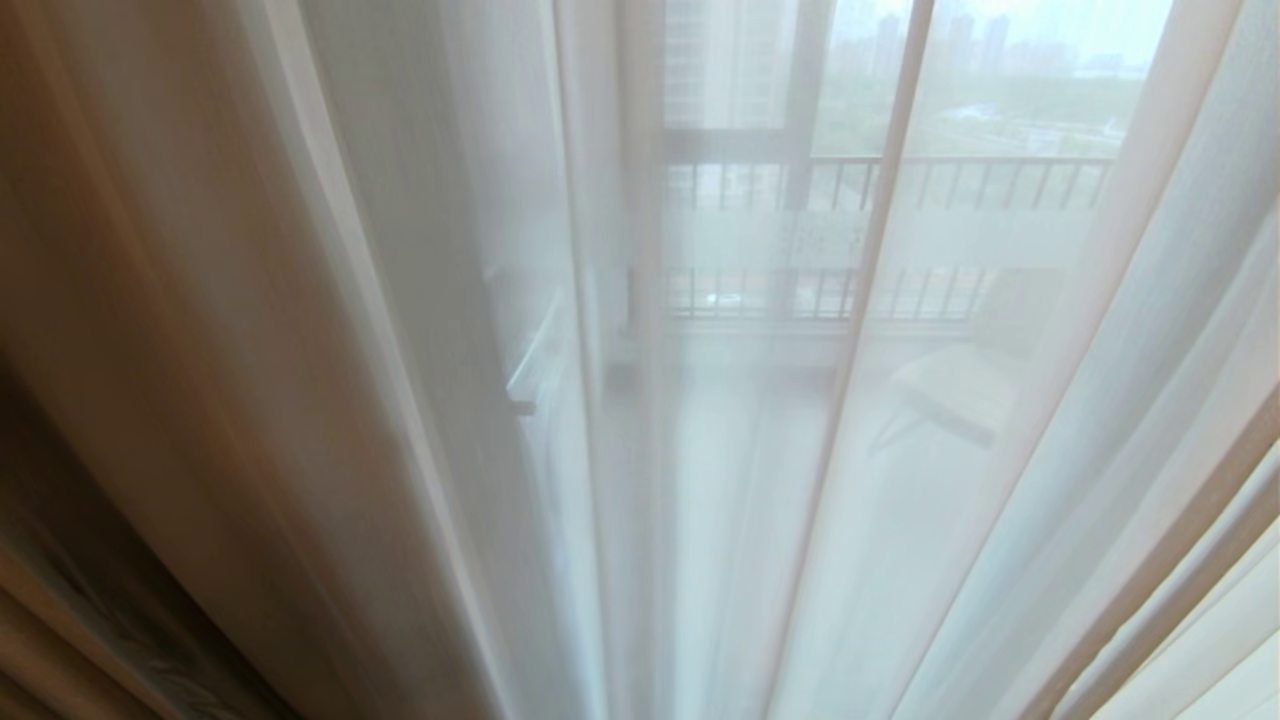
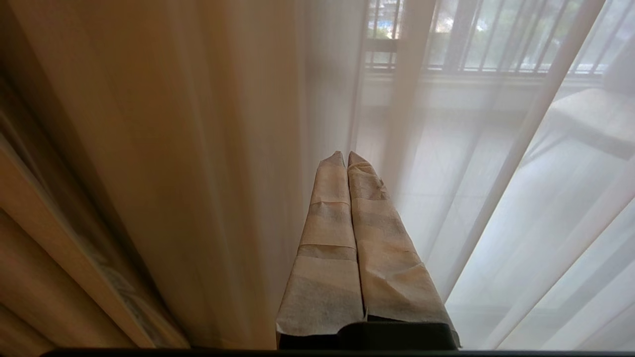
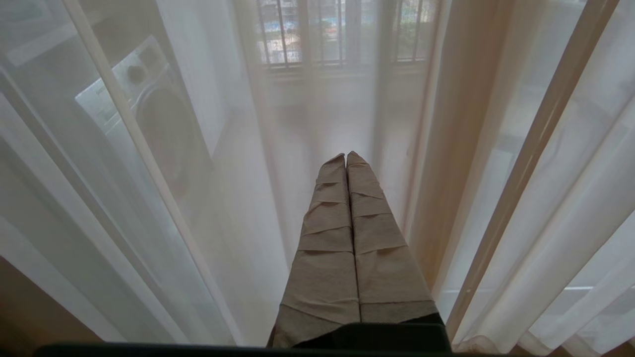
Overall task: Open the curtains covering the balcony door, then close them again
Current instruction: Close the outer curtains on both sides
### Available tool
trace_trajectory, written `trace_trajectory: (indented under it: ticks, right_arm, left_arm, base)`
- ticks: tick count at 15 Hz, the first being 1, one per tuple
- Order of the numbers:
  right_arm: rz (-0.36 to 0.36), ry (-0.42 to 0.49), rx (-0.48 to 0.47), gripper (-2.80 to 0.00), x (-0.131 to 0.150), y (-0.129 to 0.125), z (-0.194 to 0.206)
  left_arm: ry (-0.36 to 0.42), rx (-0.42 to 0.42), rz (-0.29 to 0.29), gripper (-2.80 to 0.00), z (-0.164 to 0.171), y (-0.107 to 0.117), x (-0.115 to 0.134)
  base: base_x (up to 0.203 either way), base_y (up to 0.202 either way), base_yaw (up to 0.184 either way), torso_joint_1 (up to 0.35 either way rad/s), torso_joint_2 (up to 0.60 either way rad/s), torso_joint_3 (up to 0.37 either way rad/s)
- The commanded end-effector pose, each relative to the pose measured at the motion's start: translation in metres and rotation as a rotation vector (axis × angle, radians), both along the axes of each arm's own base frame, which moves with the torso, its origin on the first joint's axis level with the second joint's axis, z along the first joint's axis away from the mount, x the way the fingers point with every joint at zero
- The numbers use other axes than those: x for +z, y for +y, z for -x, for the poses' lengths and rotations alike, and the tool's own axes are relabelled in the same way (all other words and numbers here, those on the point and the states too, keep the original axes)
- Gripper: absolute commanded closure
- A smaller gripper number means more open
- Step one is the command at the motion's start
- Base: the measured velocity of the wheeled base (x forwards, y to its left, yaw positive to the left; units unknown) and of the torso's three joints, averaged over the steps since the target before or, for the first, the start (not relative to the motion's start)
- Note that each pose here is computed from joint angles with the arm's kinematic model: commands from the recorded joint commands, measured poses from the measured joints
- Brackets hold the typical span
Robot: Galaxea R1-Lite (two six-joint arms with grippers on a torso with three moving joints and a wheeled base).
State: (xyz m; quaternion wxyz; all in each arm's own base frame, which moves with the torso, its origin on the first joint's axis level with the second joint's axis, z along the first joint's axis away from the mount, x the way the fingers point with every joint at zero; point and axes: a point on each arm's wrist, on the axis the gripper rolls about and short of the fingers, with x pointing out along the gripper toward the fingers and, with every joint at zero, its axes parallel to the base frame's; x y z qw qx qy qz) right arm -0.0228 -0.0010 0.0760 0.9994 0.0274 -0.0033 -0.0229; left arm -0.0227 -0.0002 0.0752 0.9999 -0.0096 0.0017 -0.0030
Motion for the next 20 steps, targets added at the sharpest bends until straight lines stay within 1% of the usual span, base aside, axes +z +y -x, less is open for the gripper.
trace_trajectory:
  ticks: [1,5,8,18,19,20]
  right_arm:
    - [-0.001,-0.001,-0.001,0.0,0.0,0.0,0.0]
    - [-0.001,-0.001,0.0,0.0,0.0,0.0,0.0]
    - [-0.001,-0.001,0.0,0.0,0.0,0.0,0.0]
    - [-0.001,-0.001,0.0,0.0,0.0,0.0,0.0]
    - [-0.001,-0.001,0.0,0.0,0.0,0.0,0.0]
    - [-0.001,-0.001,0.0,0.0,0.0,0.0,0.0]
  left_arm:
    - [-0.001,0.0,0.001,0.0,0.0,0.0,0.0]
    - [0.0,0.0,0.001,0.0,0.0,0.0,0.0]
    - [-0.003,0.001,0.018,0.0,0.0,0.0,0.0]
    - [-0.005,0.014,0.013,0.0,0.0,0.0,0.0]
    - [-0.016,0.014,0.016,0.0,0.001,0.0,0.003]
    - [-0.044,0.013,0.02,0.0,0.004,0.0,0.014]
  base:
    - [0.0,0.0,0.0,0.0,0.0,0.0]
    - [0.0,0.0,0.0,0.0,0.0,0.0]
    - [0.0,0.0,0.0,0.0,0.0,0.0]
    - [0.0,0.0,0.0,0.0,0.0,0.0]
    - [0.0,0.0,0.0,0.0,0.0,0.0]
    - [0.0,0.0,0.0,0.0,0.0,0.0]
